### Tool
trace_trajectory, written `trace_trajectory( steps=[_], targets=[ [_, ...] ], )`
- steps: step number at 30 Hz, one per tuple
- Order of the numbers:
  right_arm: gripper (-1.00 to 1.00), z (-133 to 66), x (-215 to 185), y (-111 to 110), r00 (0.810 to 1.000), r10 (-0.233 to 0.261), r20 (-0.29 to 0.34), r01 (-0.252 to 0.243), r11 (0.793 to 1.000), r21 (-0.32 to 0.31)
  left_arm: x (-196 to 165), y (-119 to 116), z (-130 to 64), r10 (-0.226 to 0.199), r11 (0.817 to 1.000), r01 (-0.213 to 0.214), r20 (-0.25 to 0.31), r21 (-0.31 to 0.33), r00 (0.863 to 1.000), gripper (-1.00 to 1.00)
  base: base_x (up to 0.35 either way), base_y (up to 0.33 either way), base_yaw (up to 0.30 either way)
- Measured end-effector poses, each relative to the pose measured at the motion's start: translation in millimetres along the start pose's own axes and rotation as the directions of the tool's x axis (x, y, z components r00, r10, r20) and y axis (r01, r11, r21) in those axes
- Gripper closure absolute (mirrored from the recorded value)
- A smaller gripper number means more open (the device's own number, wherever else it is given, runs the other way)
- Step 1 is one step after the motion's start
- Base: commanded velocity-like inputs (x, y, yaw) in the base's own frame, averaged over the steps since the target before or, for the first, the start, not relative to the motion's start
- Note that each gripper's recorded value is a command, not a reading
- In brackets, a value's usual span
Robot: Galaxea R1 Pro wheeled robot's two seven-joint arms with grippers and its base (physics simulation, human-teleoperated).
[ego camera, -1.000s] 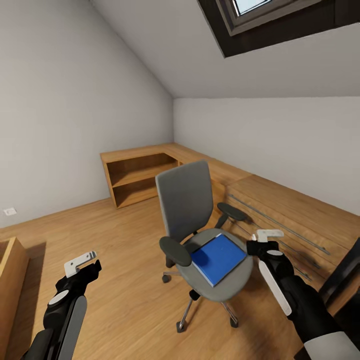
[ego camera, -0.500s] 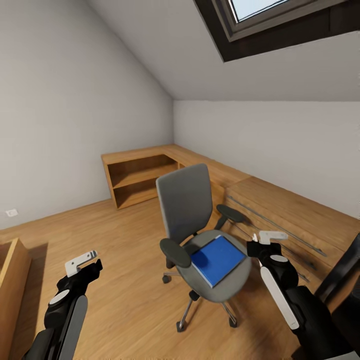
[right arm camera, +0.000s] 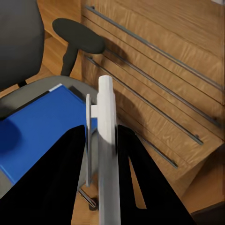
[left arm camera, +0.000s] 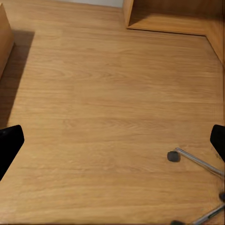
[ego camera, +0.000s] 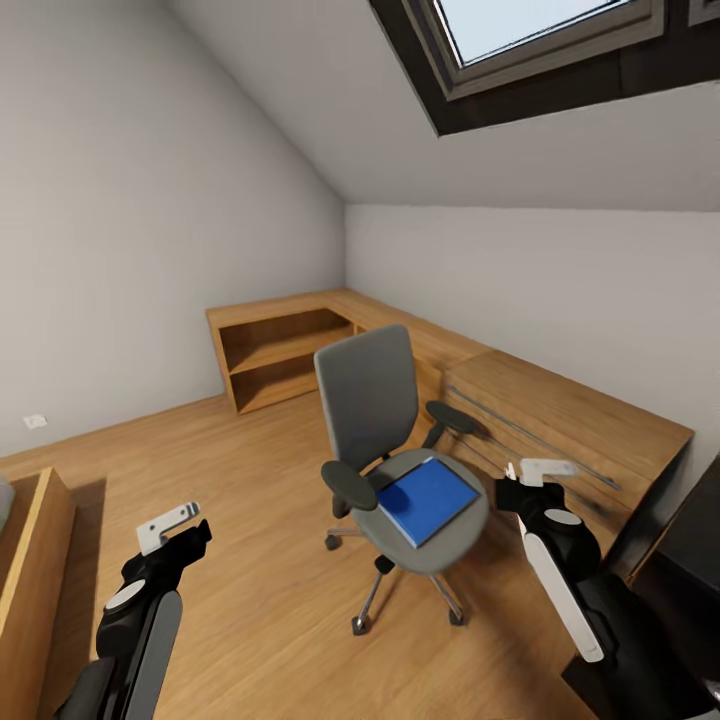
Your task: In the bedroom, organize the workspace by keeping the computer under the desk, ensuring the monitor is on the desk, placing the keyboard on the desk next to the monitor, placing the mouse on the desk next to the keyboard, moving the folder from the swivel chair onto the desk next to the mouse, stacking the notebook on top of the folder with the pen on top of the notebook, and positioning the swivel chair next to the desk.
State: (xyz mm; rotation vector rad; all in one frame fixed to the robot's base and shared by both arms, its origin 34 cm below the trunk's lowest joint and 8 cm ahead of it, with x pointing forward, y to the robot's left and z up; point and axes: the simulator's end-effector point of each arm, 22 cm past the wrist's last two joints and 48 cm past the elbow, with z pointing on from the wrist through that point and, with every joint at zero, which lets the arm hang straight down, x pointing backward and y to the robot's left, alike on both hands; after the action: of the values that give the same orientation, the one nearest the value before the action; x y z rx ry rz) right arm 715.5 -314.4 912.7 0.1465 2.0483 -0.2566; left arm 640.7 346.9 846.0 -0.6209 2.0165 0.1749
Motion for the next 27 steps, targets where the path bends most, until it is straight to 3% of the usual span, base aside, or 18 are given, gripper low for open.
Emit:
trace_trajectory(
  steps=[5,12,24,27],
  targets=[
    [1.0,-4.1,-7.5,-1.4,1.0,0.002,0.001,-0.002,1.0,0.0,3.2,-5.7,-7.3,-0.003,1.0,0.004,-0.017,0.007,1.0,-1.0,-0.026,0.0,-0.201],
    [1.0,-8.2,-19.6,-13.5,1.0,0.023,0.004,-0.023,1.0,0.018,5.6,-24.8,-18.8,0.027,0.999,-0.025,-0.034,0.044,0.999,-1.0,-0.003,0.0,-0.22],
    [1.0,-16.6,-35.7,-18.6,1.0,0.029,0.005,-0.029,0.999,0.024,-3.5,-39.0,-31.8,0.05,0.997,-0.046,-0.044,0.069,0.998,-1.0,0.0,0.0,-0.035],
    [1.0,-18.5,-40.3,-22.5,0.999,0.033,0.007,-0.033,0.999,0.029,6.0,-58.6,-41.7,0.087,0.99,-0.08,-0.06,0.113,0.994,-1.0,0.0,0.0,-0.141]
  ],
)
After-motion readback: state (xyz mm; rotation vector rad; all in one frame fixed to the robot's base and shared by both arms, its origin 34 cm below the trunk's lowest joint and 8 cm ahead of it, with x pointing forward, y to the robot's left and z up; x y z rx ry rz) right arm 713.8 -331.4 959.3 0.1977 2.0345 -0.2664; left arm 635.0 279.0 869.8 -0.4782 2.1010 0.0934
